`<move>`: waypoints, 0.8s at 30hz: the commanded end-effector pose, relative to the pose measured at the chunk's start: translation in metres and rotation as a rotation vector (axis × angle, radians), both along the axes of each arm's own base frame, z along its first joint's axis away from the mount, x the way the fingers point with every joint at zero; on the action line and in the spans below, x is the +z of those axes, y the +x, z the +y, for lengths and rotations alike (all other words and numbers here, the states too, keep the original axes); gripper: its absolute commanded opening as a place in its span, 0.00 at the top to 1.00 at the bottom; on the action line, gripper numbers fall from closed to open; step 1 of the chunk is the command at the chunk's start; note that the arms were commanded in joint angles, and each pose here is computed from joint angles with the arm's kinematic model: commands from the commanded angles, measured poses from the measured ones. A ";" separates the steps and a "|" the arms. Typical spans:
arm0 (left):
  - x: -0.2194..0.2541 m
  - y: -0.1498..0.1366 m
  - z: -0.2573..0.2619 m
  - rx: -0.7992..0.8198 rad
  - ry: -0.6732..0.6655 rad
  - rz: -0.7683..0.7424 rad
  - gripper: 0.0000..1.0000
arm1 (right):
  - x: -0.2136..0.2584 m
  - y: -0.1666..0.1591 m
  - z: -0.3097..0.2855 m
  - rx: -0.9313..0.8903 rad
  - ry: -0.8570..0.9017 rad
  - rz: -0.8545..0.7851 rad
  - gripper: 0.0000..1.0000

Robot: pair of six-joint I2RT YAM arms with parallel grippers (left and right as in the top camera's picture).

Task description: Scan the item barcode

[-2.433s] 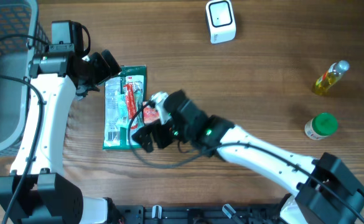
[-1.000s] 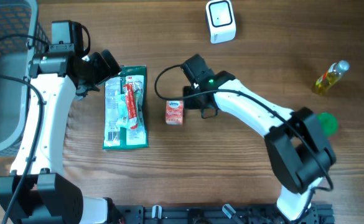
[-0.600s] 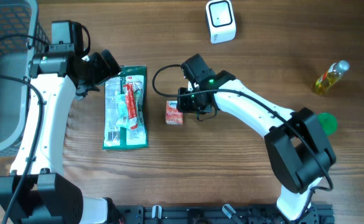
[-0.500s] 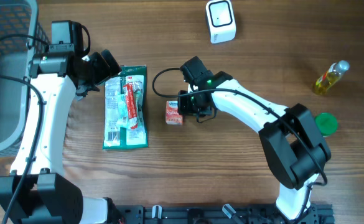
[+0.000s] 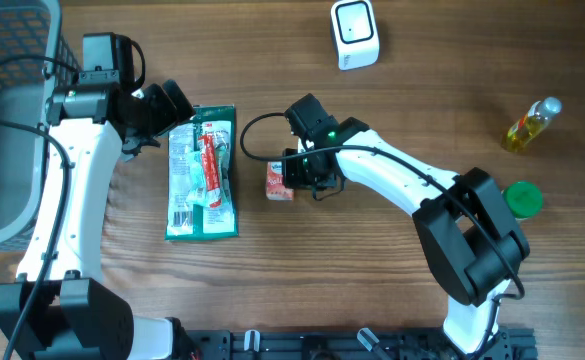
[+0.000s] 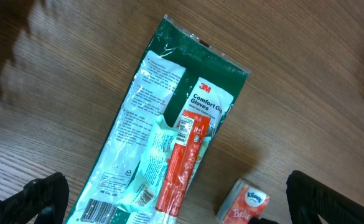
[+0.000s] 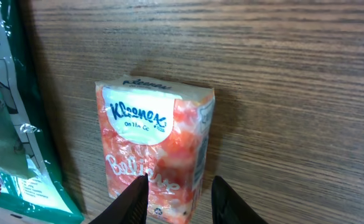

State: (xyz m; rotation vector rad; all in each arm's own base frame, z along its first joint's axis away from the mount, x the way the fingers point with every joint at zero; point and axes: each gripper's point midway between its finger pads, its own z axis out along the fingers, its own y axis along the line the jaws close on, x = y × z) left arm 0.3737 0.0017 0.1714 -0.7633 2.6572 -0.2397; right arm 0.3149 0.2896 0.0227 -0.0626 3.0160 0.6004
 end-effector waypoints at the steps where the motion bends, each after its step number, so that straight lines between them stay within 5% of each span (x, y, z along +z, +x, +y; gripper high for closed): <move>1: 0.001 0.001 0.001 -0.013 0.007 -0.005 0.00 | -0.012 -0.001 -0.007 -0.011 -0.043 0.001 0.66; 24: 0.001 0.001 0.001 -0.013 0.007 -0.005 0.00 | -0.011 0.004 -0.005 -0.013 -0.037 -0.023 0.67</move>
